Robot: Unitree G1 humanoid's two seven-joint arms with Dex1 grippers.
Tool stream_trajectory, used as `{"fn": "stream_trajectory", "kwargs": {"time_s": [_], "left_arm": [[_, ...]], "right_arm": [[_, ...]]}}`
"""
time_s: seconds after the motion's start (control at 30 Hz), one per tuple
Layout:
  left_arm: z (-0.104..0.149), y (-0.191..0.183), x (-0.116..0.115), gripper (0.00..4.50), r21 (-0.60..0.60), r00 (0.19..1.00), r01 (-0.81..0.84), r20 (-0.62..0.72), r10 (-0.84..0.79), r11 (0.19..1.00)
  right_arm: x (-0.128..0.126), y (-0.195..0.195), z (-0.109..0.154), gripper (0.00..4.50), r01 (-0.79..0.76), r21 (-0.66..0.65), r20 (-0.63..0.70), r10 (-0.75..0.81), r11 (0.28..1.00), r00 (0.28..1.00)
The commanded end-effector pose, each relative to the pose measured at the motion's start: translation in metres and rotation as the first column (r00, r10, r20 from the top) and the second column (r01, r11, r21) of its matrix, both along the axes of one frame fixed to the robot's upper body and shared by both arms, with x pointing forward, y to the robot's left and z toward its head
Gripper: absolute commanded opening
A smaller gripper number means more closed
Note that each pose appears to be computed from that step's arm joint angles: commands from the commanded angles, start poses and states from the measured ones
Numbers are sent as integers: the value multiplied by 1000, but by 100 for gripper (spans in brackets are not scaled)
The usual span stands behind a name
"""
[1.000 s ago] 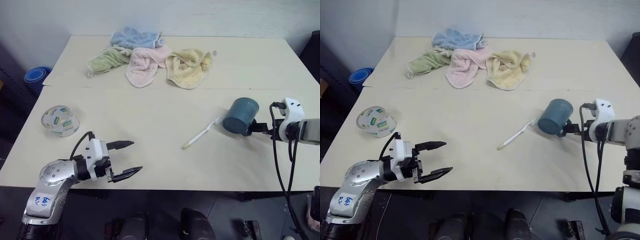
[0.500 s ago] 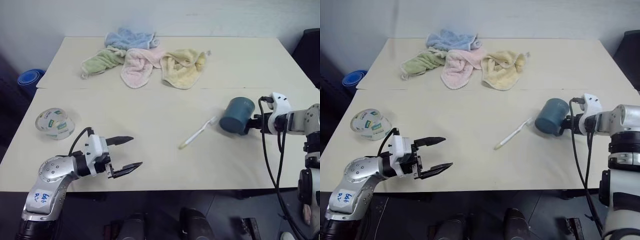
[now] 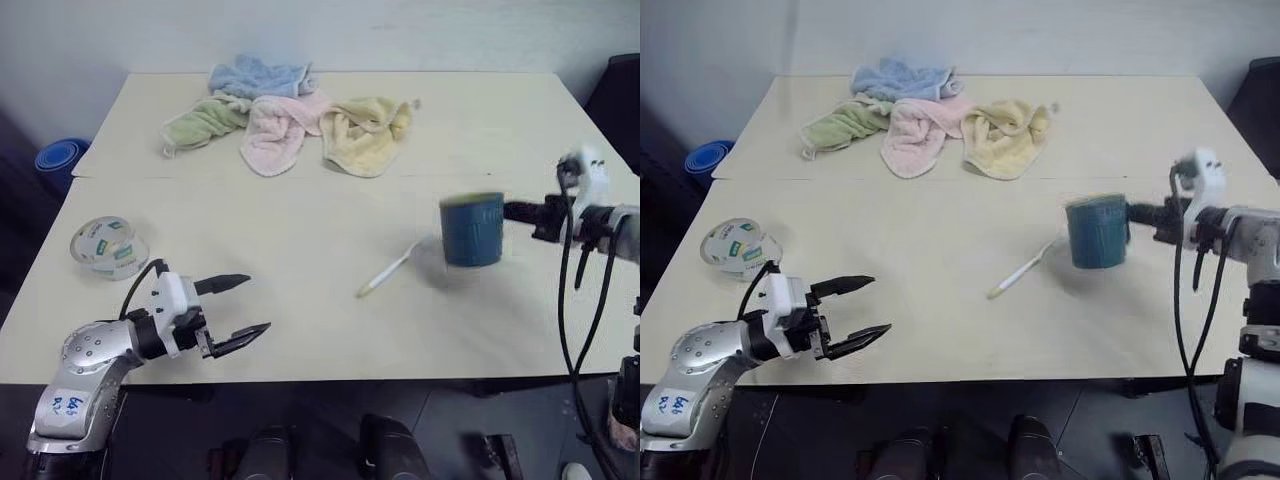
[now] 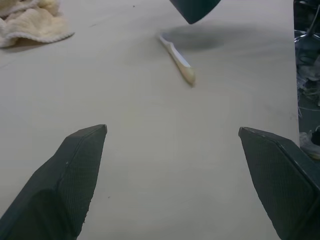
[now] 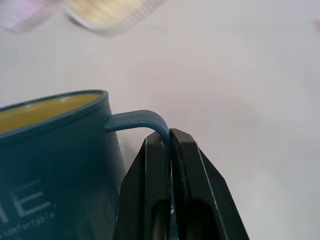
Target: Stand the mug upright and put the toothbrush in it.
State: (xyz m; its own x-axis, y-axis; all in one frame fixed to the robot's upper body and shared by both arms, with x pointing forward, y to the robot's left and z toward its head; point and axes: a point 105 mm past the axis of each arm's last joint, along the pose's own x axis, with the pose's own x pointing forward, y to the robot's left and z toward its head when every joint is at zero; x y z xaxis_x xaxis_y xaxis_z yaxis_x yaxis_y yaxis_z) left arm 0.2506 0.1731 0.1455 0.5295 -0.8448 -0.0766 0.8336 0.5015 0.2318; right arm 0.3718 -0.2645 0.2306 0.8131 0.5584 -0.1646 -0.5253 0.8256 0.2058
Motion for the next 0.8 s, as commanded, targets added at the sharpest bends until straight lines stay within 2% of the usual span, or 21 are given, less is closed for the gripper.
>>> {"fn": "stream_trajectory", "kwargs": {"time_s": [0.03,0.13,0.3,0.43,0.6,0.7,0.8], "left_arm": [[11,8,3,450,-62,997,-67,43,70,996],[14,13,10,450,-97,989,-127,66,133,987],[12,13,13,450,-106,988,-140,56,147,984],[11,14,9,450,-62,990,-122,62,126,991],[6,19,2,450,-15,994,-99,39,100,995],[5,21,1,450,-9,995,-95,32,95,995],[4,21,2,450,-6,995,-92,29,92,996]], "right_arm": [[-13,59,36,4,-221,56,339,190,974,922],[-15,116,31,4,-275,45,516,213,960,829],[-8,168,-4,4,-299,-3,579,246,954,778],[3,186,-26,4,-257,-50,628,230,965,744],[5,183,-41,4,-268,-90,624,264,959,735],[1,183,-43,72,-343,-77,600,318,936,734],[1,169,-37,167,-328,-104,611,320,939,724]]}}
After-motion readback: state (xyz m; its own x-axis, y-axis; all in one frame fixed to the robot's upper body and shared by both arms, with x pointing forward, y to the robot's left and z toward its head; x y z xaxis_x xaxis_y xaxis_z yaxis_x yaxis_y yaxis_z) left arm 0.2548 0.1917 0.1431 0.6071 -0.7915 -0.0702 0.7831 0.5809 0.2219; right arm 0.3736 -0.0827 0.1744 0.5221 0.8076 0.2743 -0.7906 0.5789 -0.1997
